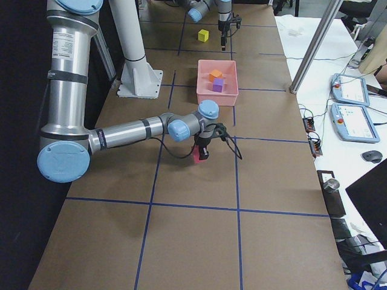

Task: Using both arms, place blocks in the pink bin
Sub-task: 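Place the pink cube in the bin beside the purple cube, right gripper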

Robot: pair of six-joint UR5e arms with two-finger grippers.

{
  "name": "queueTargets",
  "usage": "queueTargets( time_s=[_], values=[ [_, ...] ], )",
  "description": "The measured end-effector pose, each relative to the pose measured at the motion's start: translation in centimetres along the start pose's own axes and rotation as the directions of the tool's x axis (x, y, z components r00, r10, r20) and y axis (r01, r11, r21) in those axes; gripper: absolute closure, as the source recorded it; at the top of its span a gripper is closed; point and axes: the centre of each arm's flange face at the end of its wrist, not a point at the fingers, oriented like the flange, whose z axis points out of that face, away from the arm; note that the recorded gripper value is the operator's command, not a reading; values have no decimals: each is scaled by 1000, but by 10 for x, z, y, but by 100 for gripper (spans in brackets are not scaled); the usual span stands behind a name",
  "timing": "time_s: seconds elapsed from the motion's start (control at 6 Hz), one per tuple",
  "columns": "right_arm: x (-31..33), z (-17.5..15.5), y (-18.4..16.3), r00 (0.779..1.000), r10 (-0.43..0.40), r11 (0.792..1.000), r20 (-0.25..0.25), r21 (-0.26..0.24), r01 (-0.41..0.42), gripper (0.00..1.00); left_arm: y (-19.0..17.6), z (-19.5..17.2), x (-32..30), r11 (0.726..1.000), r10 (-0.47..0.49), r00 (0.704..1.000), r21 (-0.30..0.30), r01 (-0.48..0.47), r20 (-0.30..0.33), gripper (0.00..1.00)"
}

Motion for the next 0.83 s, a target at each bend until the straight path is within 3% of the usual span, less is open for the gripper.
queueTargets(
  time_s=[0.33, 0.67, 0.83],
  values=[
    [-110, -75, -67, 993, 119, 993, 18, -4, -119, 68, 25, -6, -110, 986, 163, 986, -33, -162, 22, 0],
    [-227, -108, -99, 966, 252, 968, 64, -10, -252, 67, 83, -4, -224, 967, 252, 967, -30, -253, -18, 0],
    [-280, -112, -110, 946, 314, 949, 79, -14, -314, 59, 110, -3, -266, 962, 270, 962, -21, -271, -41, 0]
  ],
)
